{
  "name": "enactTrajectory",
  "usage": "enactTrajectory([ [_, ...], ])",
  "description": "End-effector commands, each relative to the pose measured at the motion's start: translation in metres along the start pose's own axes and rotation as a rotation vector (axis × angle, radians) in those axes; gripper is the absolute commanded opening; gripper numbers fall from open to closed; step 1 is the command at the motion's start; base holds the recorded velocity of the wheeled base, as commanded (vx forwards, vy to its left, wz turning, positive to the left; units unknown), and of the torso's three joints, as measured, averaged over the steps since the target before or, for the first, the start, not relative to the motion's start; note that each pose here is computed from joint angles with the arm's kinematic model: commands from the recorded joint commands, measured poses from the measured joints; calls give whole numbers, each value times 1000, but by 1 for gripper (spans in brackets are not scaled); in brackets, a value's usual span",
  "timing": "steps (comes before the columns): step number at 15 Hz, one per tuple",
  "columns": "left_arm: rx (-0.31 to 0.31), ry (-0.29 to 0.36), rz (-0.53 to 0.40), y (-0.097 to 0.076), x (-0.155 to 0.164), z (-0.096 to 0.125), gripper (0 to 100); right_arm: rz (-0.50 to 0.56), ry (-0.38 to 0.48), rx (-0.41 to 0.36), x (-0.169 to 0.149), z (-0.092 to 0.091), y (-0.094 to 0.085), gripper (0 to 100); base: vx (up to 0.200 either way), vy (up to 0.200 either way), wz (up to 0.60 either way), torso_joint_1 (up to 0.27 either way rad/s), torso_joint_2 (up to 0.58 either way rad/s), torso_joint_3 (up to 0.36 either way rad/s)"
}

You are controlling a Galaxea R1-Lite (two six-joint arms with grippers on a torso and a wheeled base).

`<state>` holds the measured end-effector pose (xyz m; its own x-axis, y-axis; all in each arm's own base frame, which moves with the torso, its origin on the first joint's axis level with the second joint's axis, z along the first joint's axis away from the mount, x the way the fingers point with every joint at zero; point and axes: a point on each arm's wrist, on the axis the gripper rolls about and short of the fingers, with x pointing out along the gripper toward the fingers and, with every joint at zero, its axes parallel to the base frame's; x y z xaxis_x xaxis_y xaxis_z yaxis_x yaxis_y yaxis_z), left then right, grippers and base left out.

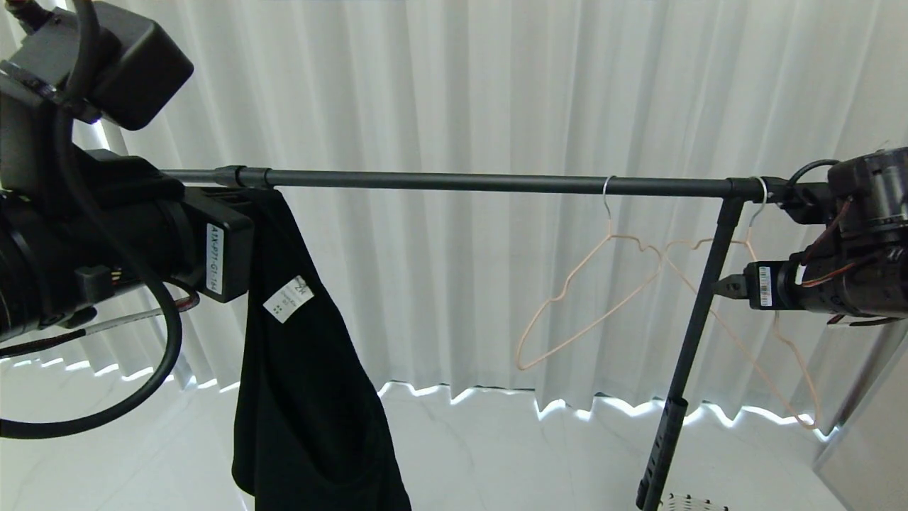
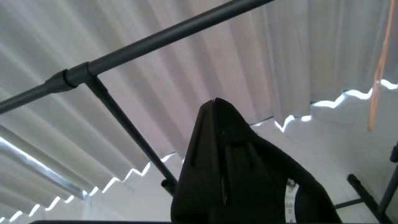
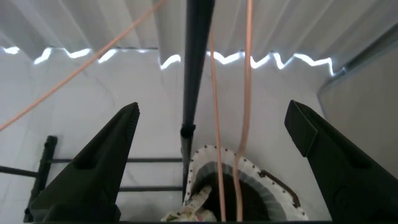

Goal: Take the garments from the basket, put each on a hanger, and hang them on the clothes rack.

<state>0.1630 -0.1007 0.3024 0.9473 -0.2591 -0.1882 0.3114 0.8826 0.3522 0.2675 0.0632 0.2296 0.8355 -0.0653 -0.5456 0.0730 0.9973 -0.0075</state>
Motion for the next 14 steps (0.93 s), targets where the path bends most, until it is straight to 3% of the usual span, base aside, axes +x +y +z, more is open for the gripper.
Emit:
enactTrajectory([
  [1,-2,4,11,2,1,-1,0,-32,64,0,25,-8,-3,100,0,0,0,0,0,0],
  [7,-6,8,21,4,1,-2,0,-43,118,25,52,-12,-17,100,0,0,0,0,0,0],
  [14,-2,5,24,5,0,-1,0,-7,136,28,55,-14,-18,100,0,0,0,0,0,0],
])
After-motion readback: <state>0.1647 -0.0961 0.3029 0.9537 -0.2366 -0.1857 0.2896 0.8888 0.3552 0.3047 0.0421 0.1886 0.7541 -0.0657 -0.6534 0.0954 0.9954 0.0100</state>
